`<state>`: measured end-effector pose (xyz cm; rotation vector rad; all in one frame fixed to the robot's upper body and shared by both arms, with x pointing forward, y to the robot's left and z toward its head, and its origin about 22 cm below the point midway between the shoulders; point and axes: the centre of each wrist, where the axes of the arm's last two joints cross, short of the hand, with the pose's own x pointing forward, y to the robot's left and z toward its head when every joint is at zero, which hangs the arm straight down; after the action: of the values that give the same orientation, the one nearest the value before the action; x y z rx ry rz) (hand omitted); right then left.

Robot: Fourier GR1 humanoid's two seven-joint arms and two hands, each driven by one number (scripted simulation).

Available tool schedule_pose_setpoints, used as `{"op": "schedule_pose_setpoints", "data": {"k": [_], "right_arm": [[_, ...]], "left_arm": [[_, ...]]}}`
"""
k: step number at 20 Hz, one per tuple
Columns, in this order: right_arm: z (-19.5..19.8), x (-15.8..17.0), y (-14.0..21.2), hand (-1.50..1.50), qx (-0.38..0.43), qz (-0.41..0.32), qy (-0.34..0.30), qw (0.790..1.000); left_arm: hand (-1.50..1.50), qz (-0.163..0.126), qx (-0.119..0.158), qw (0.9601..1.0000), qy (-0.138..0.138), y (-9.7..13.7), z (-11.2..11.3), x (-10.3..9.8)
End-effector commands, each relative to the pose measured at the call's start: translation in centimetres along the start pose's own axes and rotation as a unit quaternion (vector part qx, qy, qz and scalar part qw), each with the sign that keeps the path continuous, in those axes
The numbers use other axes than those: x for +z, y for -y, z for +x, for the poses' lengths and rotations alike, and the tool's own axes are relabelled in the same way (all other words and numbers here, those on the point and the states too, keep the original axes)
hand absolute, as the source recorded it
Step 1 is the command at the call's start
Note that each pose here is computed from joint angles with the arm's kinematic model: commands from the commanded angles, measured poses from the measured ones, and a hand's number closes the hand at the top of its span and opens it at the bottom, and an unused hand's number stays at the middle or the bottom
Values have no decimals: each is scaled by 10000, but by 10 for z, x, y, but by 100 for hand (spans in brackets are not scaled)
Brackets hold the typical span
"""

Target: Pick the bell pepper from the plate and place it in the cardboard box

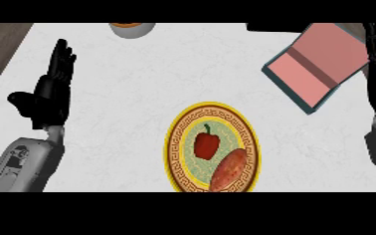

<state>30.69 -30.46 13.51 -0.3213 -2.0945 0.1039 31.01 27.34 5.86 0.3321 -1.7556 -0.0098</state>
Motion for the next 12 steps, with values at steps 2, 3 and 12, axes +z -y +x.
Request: {"op": "schedule_pose_setpoints", "data": {"k": [2, 3, 12], "right_arm": [[27, 19, -26, -150, 312, -153, -6, 9994], [41, 23, -19, -150, 397, -296, -99, 9987], [56, 109, -37, -150, 2375, 112, -780, 9682]], "left_arm": [[0, -611, -249, 9978, 93, -10, -3, -1], [0, -835, -390, 9957, 130, -11, -8, 14], [0, -2125, -688, 9743, 293, -6, 7, 21]]}}
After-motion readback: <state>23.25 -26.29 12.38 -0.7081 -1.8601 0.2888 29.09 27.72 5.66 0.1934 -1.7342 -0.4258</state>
